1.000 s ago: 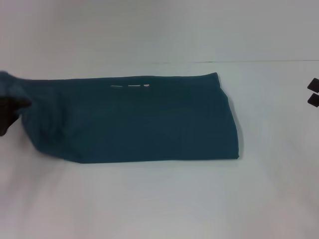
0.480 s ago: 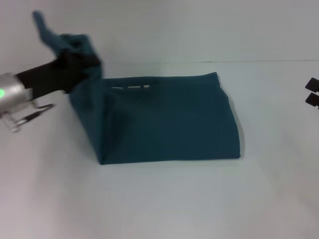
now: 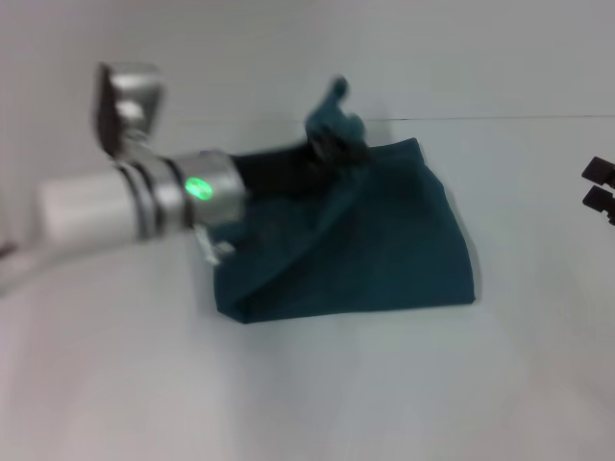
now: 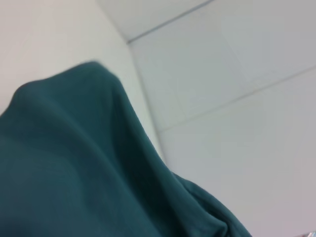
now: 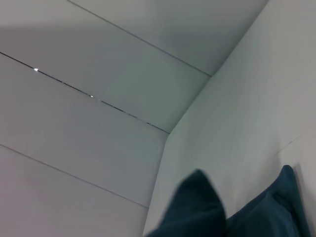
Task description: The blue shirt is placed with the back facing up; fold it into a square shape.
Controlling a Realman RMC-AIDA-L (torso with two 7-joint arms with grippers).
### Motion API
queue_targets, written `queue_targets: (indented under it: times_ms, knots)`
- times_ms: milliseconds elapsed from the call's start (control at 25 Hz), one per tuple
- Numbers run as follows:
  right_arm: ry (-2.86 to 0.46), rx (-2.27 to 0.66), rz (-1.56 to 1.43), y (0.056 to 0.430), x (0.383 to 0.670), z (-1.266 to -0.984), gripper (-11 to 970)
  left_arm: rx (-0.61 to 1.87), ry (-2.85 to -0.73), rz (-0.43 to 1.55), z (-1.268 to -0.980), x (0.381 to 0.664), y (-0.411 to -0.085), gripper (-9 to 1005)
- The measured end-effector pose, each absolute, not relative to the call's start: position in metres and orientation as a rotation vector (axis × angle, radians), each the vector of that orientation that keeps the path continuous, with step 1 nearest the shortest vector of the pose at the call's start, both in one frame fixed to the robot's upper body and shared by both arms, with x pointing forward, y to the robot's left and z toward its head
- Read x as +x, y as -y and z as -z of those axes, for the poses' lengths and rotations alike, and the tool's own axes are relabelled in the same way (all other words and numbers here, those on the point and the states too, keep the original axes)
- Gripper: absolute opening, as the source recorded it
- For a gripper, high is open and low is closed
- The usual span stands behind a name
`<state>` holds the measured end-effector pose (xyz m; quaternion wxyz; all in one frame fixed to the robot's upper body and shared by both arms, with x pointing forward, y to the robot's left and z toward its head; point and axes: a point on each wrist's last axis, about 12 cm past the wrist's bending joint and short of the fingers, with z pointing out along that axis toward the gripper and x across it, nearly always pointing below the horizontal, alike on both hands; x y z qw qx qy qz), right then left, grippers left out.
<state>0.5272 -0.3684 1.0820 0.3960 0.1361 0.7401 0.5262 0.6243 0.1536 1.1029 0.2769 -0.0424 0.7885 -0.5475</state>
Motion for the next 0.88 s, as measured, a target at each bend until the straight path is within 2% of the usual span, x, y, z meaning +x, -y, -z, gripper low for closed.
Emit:
queue_targets:
  times_ms: [120, 280, 400, 560, 680, 720, 800, 880]
  knots:
    - [-1.879, 0.344, -1.334, 0.368, 0.526, -1.081, 683, -0.063, -2.148, 1.443, -1.087, 0.618, -0.124, 54]
    - [-1.883, 0.343, -1.331, 0.368, 0.525, -1.080, 683, 0.014, -2.168, 1.443, -1.084, 0.614, -0.104, 135]
    - [-1.897, 0.340, -1.327, 0.368, 0.525, -1.078, 682, 0.035, -2.185, 1.449, -1.084, 0.612, -0.098, 197]
    - [-1.925, 0.336, -1.312, 0.368, 0.524, -1.076, 682, 0.096, -2.122, 1.558, -1.095, 0.608, -0.101, 281]
    - [-1.940, 0.331, -1.298, 0.370, 0.525, -1.076, 682, 0.207, -2.010, 1.661, -1.112, 0.603, -0.120, 345]
    - [-1.947, 0.328, -1.293, 0.370, 0.526, -1.076, 682, 0.221, -1.981, 1.668, -1.116, 0.601, -0.136, 366]
    - [-1.966, 0.320, -1.279, 0.371, 0.528, -1.077, 682, 0.135, -1.990, 1.644, -1.114, 0.599, -0.168, 408]
    - [-1.997, 0.304, -1.263, 0.371, 0.532, -1.078, 681, -0.021, -2.026, 1.608, -1.108, 0.595, -0.205, 505]
